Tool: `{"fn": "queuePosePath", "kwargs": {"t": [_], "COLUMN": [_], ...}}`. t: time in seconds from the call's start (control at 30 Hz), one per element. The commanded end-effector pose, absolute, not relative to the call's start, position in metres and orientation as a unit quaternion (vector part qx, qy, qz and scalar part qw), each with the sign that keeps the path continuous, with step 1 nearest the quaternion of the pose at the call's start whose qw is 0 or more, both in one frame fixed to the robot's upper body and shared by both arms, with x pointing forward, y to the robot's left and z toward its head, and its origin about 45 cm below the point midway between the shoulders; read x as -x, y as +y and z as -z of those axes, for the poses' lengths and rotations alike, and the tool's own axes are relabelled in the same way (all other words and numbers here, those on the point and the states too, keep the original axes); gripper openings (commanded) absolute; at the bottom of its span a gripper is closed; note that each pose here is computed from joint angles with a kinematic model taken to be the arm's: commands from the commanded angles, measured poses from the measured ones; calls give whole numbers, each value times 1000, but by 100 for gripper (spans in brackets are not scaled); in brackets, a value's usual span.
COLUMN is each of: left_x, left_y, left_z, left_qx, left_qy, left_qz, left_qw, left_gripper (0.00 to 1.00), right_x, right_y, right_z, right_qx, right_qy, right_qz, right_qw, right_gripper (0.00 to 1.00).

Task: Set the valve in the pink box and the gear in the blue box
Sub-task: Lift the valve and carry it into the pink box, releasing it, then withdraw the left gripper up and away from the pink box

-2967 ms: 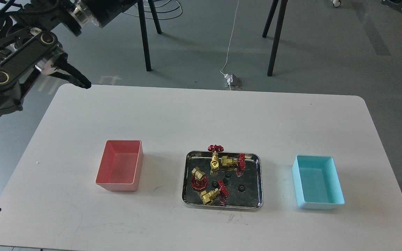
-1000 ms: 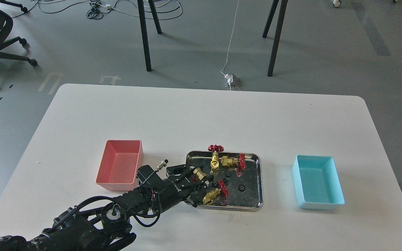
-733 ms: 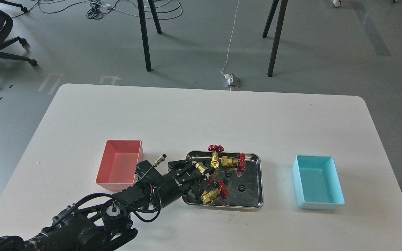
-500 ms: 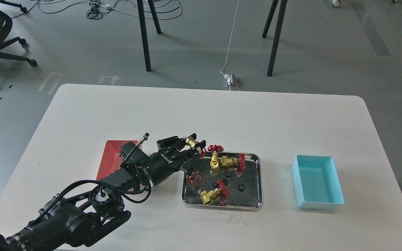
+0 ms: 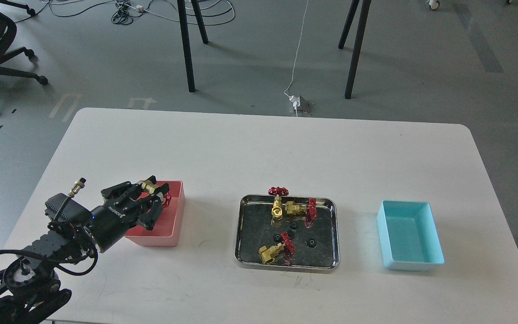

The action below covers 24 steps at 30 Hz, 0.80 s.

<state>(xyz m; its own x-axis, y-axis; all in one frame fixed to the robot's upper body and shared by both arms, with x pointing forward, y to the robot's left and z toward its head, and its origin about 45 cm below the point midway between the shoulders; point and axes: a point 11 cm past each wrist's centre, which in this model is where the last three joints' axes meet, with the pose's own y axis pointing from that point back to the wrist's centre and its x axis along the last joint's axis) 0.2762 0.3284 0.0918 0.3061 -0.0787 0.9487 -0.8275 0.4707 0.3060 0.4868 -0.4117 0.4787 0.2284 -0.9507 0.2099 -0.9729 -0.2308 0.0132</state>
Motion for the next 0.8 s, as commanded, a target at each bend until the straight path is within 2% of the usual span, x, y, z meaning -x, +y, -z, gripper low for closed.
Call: {"fn": "queuePosePath", "kwargs": {"t": [0.0,0.03,0.13,0.17,0.27,0.5,0.6,0.77], "left_x": [-269,-268,-268,-268,-270,-296,-333,-398], "left_y": [334,334,336,336,337,348,356,347], "left_z": [-79,-77,-76,-76,-78,-103,-140,-210], "left_qx": [-449,-451,-453,-453,-452,-439,-414,-318], "left_qy": [-522,-521,-518,-518,-518,-490,-481,-388], "left_qz": [-260,-258,-259,-259,-266,-341,-403,-490], "left_qw": [677,678,678,678,676,671,660,713], "left_gripper": [15,21,48,53,96,99,99,99], "right_x": [-487,-487,-487,-487,-486,-486,-486,-481], "right_y": [-411,-411,-411,-410,-409,-408,-403,-360], "right_z": [-480,-480,-480,-480,-481,-480,-478,-458], "right_qx": [-781,-781,-781,-782,-783,-784,-788,-812], "right_qy": [-616,-616,-615,-615,-612,-612,-605,-541], "right_qz": [-79,-79,-80,-80,-81,-80,-82,-141], "right_qw": [70,70,70,70,70,72,77,165], "right_gripper": [99,99,99,99,99,99,99,99]}}
